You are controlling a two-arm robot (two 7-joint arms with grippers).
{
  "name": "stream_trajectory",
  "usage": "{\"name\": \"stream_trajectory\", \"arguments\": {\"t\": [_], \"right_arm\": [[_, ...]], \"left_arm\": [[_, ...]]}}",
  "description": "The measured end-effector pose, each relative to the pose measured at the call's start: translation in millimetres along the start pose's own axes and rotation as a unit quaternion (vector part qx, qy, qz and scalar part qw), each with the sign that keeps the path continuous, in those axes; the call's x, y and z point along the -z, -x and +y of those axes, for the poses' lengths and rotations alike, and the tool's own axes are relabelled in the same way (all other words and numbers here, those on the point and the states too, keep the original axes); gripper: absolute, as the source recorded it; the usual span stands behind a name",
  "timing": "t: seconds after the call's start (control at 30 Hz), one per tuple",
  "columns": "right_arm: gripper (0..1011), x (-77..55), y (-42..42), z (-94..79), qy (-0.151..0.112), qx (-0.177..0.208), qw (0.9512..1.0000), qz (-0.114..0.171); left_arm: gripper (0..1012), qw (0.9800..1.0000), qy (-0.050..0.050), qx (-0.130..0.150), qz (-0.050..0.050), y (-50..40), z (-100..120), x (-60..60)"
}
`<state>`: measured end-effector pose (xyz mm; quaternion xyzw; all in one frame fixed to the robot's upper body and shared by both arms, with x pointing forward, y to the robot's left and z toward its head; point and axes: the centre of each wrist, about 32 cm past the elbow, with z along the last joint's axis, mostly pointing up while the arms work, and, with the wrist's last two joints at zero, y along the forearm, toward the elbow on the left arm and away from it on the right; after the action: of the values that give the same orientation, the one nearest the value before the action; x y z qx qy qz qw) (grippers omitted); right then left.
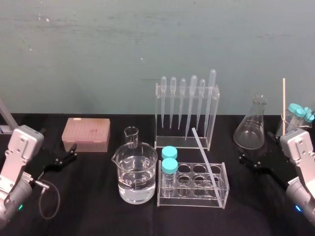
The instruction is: Pick up the stirring rod with one hand, then place it down.
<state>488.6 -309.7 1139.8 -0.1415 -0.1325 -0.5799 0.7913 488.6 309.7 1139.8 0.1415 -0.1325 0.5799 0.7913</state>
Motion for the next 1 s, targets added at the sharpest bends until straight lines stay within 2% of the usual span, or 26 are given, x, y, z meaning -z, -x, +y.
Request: {"name": "stream_trajectory", "arguments": {"t": [1.0], "right_arm": [[1000,0.0,0.0,0.0,0.0,0.0,1.0,0.0]], "left_arm": [[1000,1.0,0.0,0.0,0.0,0.0,0.0,0.0]]}}
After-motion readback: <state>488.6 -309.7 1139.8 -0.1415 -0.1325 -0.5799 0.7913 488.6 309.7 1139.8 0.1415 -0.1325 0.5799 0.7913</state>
